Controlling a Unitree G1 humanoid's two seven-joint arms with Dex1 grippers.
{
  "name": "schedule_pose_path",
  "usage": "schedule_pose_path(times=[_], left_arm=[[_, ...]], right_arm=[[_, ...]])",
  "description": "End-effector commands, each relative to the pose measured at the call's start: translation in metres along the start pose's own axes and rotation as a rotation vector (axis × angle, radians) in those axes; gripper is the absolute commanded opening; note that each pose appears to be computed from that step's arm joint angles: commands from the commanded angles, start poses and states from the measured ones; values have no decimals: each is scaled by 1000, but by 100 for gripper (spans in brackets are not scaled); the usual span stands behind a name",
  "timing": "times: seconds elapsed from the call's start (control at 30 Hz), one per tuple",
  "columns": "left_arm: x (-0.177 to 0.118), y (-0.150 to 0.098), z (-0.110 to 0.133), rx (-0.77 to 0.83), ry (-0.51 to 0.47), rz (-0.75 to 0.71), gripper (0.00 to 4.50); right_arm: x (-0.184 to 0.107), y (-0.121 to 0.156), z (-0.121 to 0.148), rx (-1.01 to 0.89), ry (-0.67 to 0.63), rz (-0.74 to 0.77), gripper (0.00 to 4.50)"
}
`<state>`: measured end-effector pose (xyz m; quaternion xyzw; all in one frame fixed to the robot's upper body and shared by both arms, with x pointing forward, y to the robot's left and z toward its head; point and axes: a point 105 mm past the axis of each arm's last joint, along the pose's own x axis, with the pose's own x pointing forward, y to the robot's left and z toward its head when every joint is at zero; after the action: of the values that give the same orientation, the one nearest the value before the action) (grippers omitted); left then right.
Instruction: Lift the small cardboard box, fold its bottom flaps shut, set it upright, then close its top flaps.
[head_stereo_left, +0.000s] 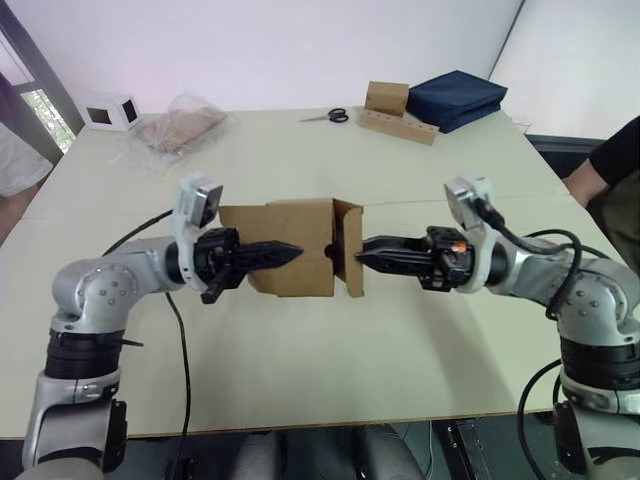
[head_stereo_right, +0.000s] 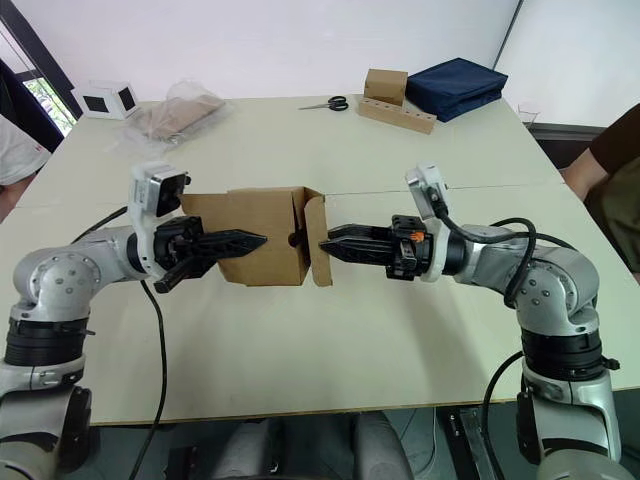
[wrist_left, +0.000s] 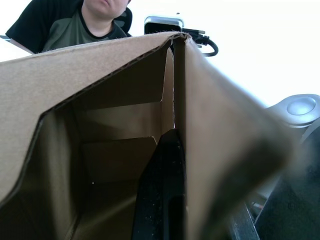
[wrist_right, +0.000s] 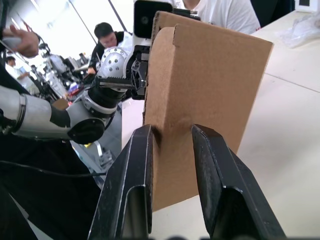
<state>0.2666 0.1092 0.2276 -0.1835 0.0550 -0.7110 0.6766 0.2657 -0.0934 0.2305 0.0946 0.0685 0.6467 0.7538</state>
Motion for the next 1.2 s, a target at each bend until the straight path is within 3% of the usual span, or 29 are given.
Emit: schedule_pose_path(times=[0.03, 0.9, 1.2], left_arm=[[7, -8, 7, 60, -11, -26, 0], [20, 7, -4, 124, -34, 21, 0], [25, 8, 4, 103, -101, 28, 0]], right_arm=[[6, 3, 5, -59, -17, -31, 118], [16, 12, 20, -22, -115, -79, 118], [25, 17, 14, -11, -110, -85, 118]])
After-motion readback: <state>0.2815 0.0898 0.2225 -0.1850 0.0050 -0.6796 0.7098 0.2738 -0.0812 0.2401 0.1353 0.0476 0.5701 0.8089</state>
